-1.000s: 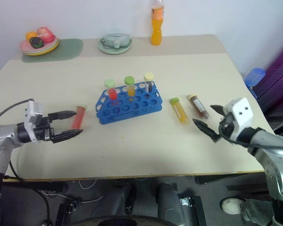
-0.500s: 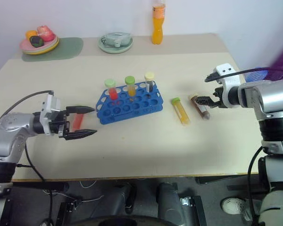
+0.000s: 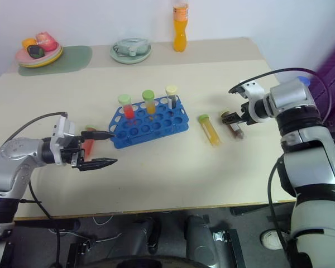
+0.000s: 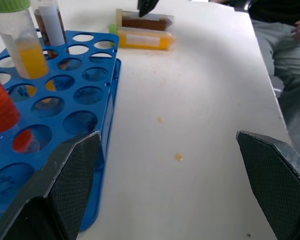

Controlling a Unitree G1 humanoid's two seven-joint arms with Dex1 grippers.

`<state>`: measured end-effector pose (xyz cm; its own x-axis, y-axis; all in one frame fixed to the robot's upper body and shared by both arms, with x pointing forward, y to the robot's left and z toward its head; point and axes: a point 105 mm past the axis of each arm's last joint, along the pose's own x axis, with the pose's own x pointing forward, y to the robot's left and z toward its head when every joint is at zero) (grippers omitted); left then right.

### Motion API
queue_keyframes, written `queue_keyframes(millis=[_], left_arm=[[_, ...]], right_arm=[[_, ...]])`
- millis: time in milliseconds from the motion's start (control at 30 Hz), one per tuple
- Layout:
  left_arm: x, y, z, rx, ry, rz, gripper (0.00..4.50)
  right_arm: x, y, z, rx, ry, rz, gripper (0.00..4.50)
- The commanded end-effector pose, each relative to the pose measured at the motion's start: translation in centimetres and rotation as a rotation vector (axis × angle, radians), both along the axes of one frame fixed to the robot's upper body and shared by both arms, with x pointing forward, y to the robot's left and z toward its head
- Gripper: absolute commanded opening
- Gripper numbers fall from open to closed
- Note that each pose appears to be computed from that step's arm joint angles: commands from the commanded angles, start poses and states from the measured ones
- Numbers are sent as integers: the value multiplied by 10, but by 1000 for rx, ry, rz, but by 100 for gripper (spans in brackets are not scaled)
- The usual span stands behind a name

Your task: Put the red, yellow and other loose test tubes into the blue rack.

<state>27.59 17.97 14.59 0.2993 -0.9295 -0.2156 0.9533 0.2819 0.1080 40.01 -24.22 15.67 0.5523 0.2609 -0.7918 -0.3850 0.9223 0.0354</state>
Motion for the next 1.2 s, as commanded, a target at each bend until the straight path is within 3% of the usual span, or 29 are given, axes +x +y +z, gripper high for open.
queue_keyframes(millis=[33, 433, 667, 700, 900, 1000, 1067, 1200], left_arm=[[-4, -2, 9, -15, -27, -8, 446], [-14, 2, 8, -25, -15, 29, 446], [-17, 4, 8, -32, -9, 51, 450], [-17, 4, 7, -31, -9, 54, 450], [-17, 4, 3, -32, -24, 90, 450], [-14, 2, -2, -58, -47, 139, 450], [-11, 0, -1, -85, -59, 163, 450], [-7, -4, -7, -109, -64, 191, 450]], right_arm=[[8, -2, 9, -36, -33, 21, 450], [12, -9, -20, -163, -1, 77, 450], [17, -4, -18, -168, -21, 81, 107], [18, -4, -19, -170, -23, 84, 80], [20, -2, -10, -158, -52, 103, 78], [18, 13, 16, -42, -138, 253, 78], [11, 24, 30, 10, -233, 379, 78], [-28, 58, 50, 125, -373, 518, 78]])
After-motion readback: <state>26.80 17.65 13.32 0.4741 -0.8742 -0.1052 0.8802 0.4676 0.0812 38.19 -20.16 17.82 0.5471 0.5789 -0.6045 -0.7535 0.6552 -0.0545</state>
